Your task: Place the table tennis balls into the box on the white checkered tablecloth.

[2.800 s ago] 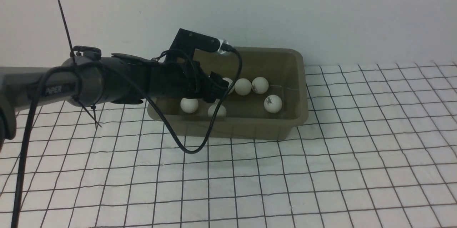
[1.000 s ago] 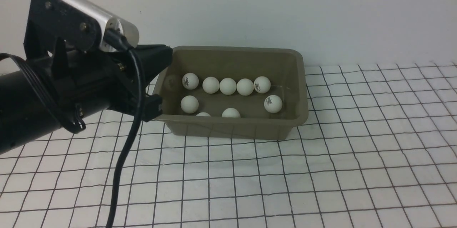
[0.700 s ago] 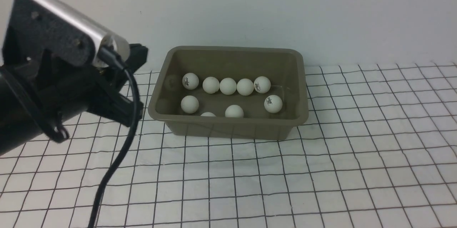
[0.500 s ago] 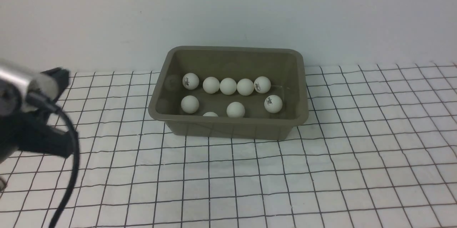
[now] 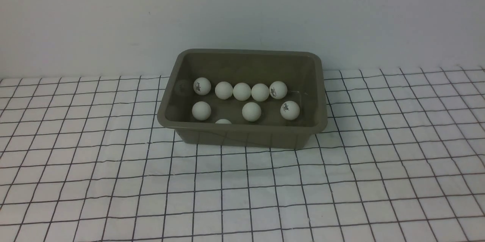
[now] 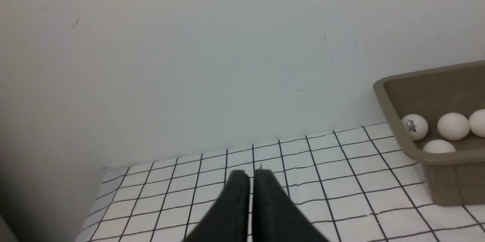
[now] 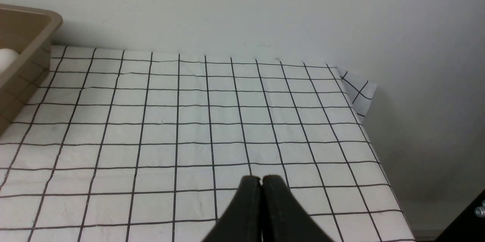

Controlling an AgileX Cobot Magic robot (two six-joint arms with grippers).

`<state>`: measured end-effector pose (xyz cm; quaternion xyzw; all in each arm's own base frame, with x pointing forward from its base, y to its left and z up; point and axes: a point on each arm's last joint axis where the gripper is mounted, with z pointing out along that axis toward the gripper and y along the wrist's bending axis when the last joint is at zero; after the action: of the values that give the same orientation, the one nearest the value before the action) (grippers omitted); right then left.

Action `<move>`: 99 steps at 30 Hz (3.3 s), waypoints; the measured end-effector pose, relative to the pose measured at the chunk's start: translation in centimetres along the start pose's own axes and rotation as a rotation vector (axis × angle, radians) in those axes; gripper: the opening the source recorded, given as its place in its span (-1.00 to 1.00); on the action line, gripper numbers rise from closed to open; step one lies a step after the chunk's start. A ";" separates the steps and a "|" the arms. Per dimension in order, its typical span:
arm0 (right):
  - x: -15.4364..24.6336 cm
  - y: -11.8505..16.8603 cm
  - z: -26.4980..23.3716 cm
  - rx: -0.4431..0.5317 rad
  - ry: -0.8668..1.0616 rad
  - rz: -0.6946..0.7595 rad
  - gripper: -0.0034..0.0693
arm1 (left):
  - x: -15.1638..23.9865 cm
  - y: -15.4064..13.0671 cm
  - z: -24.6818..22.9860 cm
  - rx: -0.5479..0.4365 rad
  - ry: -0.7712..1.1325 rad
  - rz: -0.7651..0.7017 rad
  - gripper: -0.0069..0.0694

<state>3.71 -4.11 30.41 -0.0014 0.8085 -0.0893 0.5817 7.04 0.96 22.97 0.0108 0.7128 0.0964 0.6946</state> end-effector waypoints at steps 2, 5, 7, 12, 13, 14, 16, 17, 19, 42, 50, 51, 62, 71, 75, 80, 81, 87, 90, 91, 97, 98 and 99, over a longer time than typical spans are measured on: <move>0.0 0.0 0.0 0.000 0.000 0.000 -0.95 | 1.2 -0.1 -0.6 -0.013 -0.020 -0.003 -0.83; 0.0 0.0 0.0 0.000 0.000 0.001 -0.95 | 2.0 -0.1 -1.3 -0.023 -0.072 -0.006 -0.83; 0.0 0.0 0.0 0.000 0.001 0.001 -0.95 | 2.4 -0.2 -1.4 -0.024 -0.076 -0.006 -0.83; 0.0 0.0 0.0 0.001 0.002 0.001 -0.95 | 2.6 -0.2 -1.4 -0.024 -0.074 0.004 -0.83; 0.0 0.0 0.0 0.001 0.002 0.001 -0.95 | 2.6 -0.2 -1.4 -0.025 -0.076 0.015 -0.83; 0.0 0.0 0.0 0.001 0.002 0.001 -0.95 | 2.4 -0.2 -1.4 -0.026 -0.080 0.028 -0.83; 0.0 0.0 0.0 0.002 0.003 0.001 -0.95 | 1.8 -0.1 -1.5 -0.030 -0.098 0.071 -0.83; 0.0 0.0 0.0 0.002 0.003 0.001 -0.95 | 1.7 -0.1 -1.5 -0.029 -0.101 0.078 -0.83; 0.0 0.0 0.0 0.002 0.004 0.001 -0.95 | 0.6 0.0 -1.8 -0.038 -0.135 0.153 -0.83; 0.0 0.0 0.0 0.003 0.005 0.001 -0.95 | 0.3 -0.9 -2.4 0.114 0.064 -0.029 -0.83; 0.0 0.0 0.0 0.003 0.005 0.001 -0.95 | 4.1 -1.2 -1.9 0.092 0.222 -0.140 -0.83; 0.0 0.0 0.0 0.003 0.005 0.001 -0.95 | 4.4 -1.3 -1.8 0.092 0.230 -0.144 -0.83; 0.0 0.0 0.0 0.003 0.005 0.001 -0.95 | 5.7 -1.6 -1.7 0.098 0.273 -0.221 -0.83; 0.0 0.0 0.0 0.003 0.005 0.001 -0.95 | 5.6 -1.6 -1.7 0.099 0.273 -0.232 -0.83; 0.0 0.0 0.0 0.003 0.005 0.001 -0.95 | 5.6 -1.6 -1.7 0.099 0.273 -0.235 -0.83; 0.0 0.0 0.0 0.003 0.005 0.001 -0.95 | 5.6 -1.6 -1.7 0.098 0.274 -0.238 -0.83; 0.0 0.0 0.0 0.003 0.005 0.001 -0.95 | 5.6 -1.6 -1.7 0.098 0.274 -0.238 -0.83; -0.7 0.7 -0.1 -0.081 -0.076 0.094 -0.95 | 5.6 -1.6 -1.7 0.098 0.274 -0.238 -0.83; -2.0 1.8 -0.4 -0.207 -0.212 0.188 -0.95 | 5.6 -1.6 -1.7 0.098 0.274 -0.238 -0.83; -2.6 2.3 -0.6 -0.261 -0.291 0.212 -0.95 | 5.6 -1.6 -1.7 0.098 0.274 -0.238 -0.83; -2.5 6.0 -0.8 -0.478 -0.709 0.177 -0.95 | 5.6 -1.6 -1.7 0.099 0.274 -0.239 -0.83; -2.1 6.5 -0.6 -0.499 -0.737 0.159 -0.95 | 5.6 -1.6 -1.7 0.099 0.274 -0.239 -0.83; -1.4 7.0 -0.3 -0.523 -0.757 0.141 -0.95 | 5.6 -1.6 -1.7 0.099 0.274 -0.239 -0.83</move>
<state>4.57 2.98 30.83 -0.1256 0.5328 0.1640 0.8206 5.30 0.00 17.18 -0.0529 0.8007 -0.0211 0.5963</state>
